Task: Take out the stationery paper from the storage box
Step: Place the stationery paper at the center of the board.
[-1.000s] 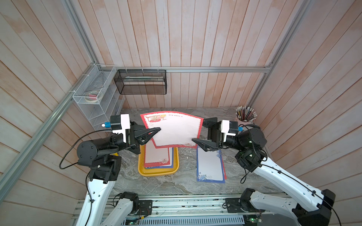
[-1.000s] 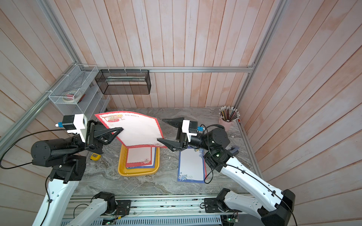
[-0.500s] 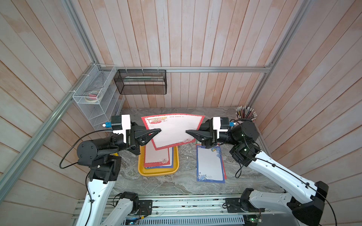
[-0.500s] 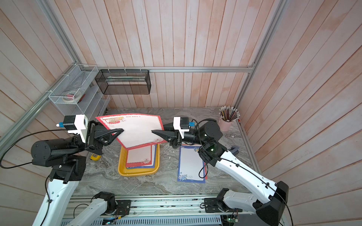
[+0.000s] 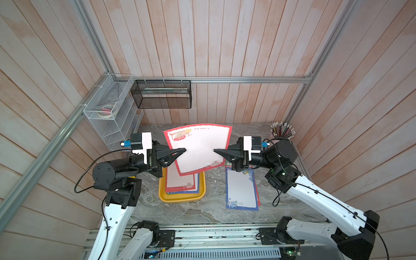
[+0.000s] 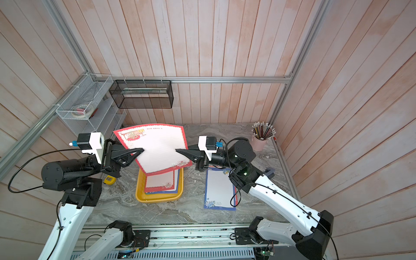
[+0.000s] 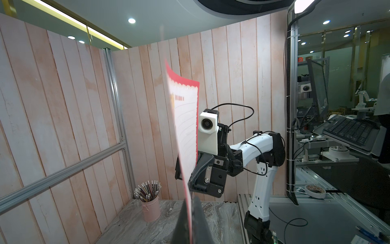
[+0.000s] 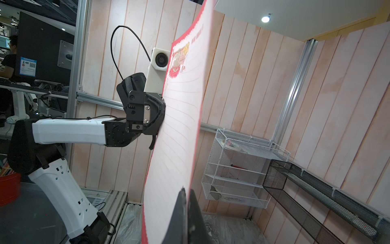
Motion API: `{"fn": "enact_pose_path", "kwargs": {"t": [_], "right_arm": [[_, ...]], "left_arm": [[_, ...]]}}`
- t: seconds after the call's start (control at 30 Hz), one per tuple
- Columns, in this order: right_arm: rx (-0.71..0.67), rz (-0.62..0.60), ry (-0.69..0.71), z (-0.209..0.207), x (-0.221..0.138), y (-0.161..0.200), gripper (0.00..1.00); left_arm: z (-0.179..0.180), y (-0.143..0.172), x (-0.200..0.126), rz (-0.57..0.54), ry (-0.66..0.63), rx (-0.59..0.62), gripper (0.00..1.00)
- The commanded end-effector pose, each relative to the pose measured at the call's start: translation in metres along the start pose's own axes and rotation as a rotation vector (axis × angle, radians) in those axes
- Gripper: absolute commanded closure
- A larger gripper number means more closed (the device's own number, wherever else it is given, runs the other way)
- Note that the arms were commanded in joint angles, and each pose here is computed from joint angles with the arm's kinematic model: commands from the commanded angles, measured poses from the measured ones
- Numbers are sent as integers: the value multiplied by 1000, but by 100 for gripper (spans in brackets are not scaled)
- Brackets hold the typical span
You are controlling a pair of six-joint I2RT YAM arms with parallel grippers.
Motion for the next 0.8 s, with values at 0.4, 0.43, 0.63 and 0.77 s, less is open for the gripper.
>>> {"fn": "enact_pose_path", "kwargs": {"t": [0.4,0.43,0.63,0.77], "right_arm": [[-31,-10,95,-8,-7,3,100],[-37,-15,104,-9,-8,1,100],[-61,-37,168,-16,-13,1,100],[-14,-43,263,-28,-23,1,100]], "left_arm": [[3,1,-1,-23,-31,93,4],[3,1,-2,-23,-42,105,3],[17,-4,-8,-34,-193,180,0],[37,-15,-22,-93,-406,264,0]]}}
Point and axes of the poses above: each gripper's point midway between its finger pads, its own x axis out along the fingers, its own z axis along the line the jaws close on, y = z × x, the point moved 2 cm from there along -x, back along the fingers, and after that the axes turned 4 degrees about x, right-handed, at the moved point
